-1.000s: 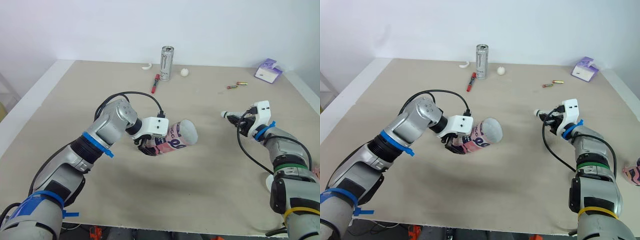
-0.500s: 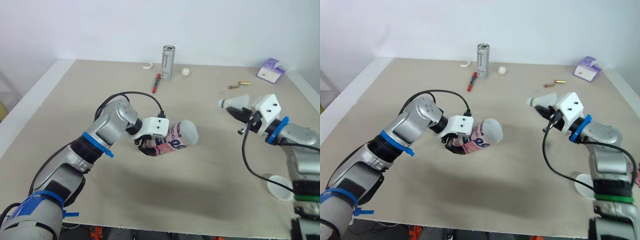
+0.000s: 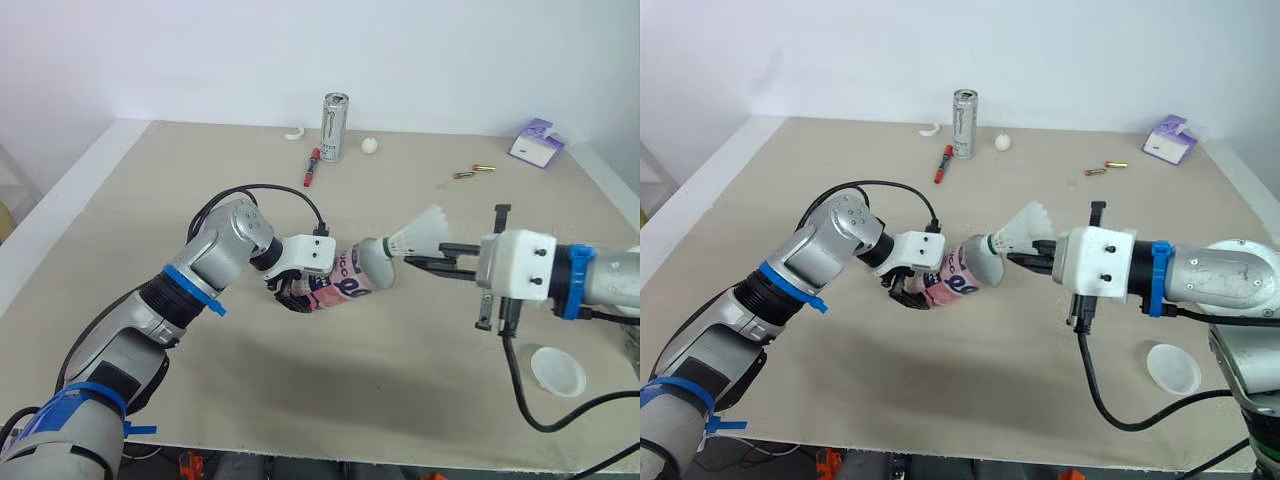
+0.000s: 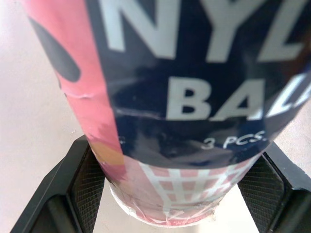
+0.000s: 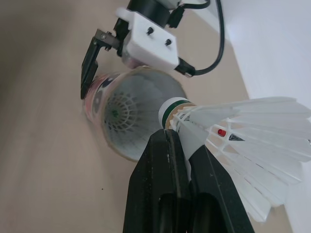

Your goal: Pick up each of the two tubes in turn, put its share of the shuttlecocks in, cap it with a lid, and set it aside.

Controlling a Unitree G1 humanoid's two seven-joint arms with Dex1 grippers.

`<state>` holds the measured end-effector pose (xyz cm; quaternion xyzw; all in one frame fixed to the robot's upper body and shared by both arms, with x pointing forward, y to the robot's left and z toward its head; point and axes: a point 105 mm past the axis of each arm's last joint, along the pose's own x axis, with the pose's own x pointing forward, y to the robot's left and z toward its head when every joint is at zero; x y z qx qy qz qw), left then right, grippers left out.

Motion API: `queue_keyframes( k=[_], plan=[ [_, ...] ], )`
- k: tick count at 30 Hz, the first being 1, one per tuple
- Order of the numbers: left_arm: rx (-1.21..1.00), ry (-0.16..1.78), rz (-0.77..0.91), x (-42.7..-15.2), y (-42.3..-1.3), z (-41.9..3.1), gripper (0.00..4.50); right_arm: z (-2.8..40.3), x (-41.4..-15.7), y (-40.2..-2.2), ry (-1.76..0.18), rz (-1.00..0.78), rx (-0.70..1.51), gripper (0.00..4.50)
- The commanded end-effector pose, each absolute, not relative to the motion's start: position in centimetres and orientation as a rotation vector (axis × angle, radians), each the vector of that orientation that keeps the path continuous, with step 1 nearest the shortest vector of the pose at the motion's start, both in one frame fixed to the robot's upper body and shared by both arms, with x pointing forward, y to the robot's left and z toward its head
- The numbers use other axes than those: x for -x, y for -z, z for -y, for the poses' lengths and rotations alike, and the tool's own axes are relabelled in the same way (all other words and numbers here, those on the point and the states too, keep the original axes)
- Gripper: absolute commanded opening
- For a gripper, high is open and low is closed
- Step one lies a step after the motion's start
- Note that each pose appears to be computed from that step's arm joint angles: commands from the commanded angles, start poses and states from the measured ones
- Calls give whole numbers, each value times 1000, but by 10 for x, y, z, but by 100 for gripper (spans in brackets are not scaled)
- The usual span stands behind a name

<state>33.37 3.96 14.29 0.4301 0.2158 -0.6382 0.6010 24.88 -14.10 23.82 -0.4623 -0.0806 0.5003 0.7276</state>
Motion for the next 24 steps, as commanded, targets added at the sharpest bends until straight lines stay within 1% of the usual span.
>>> queue_keyframes(
  k=[1, 2, 3, 4, 5, 6, 7, 8, 9, 11, 12, 13, 14, 15, 17, 20, 23, 24],
  plan=[
    [-998, 1493, -488, -332, -144, -35, 363, 132, -247, -238, -1141, 202, 1060, 7],
    [-998, 1492, -487, -332, -144, -35, 363, 132, -247, -237, -1147, 199, 1059, 7],
    [-998, 1490, -486, -332, -144, -35, 363, 132, -247, -237, -1152, 194, 1058, 36],
    [-998, 1489, -486, -332, -144, -35, 363, 132, -247, -238, -1155, 191, 1053, 36],
    [-998, 1489, -486, -332, -144, -35, 363, 133, -247, -240, -1155, 192, 1050, 82],
    [-997, 1489, -487, -332, -144, -35, 363, 134, -246, -243, -1156, 195, 1044, 91],
    [-998, 1489, -487, -332, -144, -36, 363, 134, -245, -246, -1158, 198, 1032, 146],
    [-998, 1489, -487, -332, -144, -36, 363, 134, -243, -249, -1159, 203, 1019, 161],
    [-998, 1489, -488, -332, -144, -36, 363, 135, -242, -252, -1159, 209, 1001, 199],
    [-998, 1491, -488, -332, -144, -35, 363, 136, -239, -261, -1158, 213, 909, 301],
    [-999, 1491, -488, -332, -143, -35, 363, 137, -238, -265, -1158, 212, 864, 339],
    [-1001, 1492, -488, -332, -143, -35, 363, 140, -239, -272, -1141, 214, 793, 339],
    [-1002, 1493, -488, -332, -143, -35, 363, 146, -241, -276, -1125, 184, 731, 393],
    [-1005, 1494, -486, -332, -143, -34, 363, 152, -244, -279, -1104, 162, 702, 409],
    [-1008, 1495, -484, -332, -143, -34, 363, 162, -253, -283, -1049, 126, 661, 409],
    [-1013, 1500, -483, -332, -143, -33, 363, 169, -264, -278, -1040, 46, 691, 409],
    [-1016, 1504, -482, -332, -142, -32, 363, 167, -272, -272, -1060, -8, 747, 331],
    [-1018, 1504, -482, -332, -142, -32, 363, 162, -273, -271, -1084, -17, 764, 297]
  ],
)
